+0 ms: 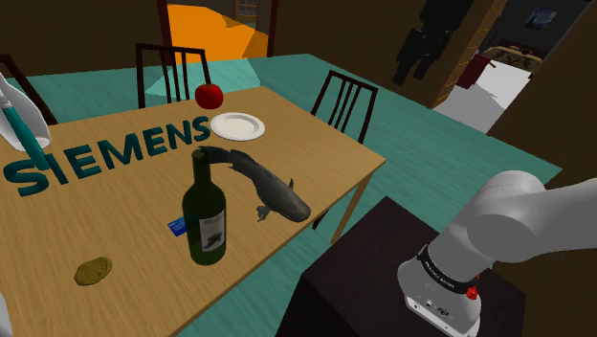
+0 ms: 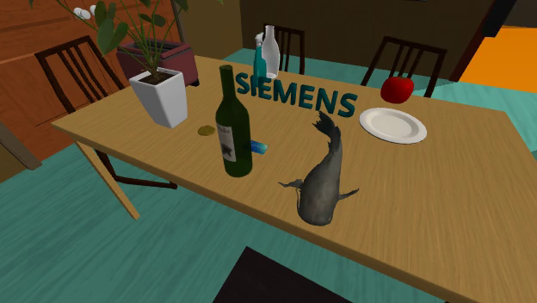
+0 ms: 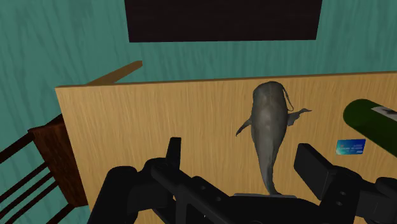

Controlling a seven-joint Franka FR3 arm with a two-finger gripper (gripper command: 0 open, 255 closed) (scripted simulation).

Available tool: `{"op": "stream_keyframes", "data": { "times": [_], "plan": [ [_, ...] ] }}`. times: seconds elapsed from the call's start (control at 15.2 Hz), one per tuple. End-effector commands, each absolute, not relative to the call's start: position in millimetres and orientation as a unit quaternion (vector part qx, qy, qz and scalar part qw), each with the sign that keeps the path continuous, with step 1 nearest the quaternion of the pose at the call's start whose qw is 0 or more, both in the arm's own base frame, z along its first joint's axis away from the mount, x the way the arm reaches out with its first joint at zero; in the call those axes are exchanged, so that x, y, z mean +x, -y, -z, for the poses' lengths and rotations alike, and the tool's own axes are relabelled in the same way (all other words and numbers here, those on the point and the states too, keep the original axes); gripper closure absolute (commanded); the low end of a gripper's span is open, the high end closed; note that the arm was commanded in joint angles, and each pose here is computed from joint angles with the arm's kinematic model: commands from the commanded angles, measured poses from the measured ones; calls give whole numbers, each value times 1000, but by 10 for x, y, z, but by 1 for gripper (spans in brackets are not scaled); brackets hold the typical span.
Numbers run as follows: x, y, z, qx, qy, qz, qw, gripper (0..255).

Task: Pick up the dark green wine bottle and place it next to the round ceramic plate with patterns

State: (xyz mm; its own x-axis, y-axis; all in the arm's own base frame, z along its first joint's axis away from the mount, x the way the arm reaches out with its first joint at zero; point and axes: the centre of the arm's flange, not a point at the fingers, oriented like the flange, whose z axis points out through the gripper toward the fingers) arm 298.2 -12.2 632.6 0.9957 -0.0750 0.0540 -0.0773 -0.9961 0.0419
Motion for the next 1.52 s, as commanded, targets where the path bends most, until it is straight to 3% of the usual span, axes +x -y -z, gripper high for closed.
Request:
{"op": "stream_keyframes", "data": {
  "times": [0.0, 1.45],
  "plan": [
    [2982, 122, -6326, 999, 38, -26, 22, 0],
    [3880, -2451, -5474, 999, 16, -33, 8, 0]
  ]
}}
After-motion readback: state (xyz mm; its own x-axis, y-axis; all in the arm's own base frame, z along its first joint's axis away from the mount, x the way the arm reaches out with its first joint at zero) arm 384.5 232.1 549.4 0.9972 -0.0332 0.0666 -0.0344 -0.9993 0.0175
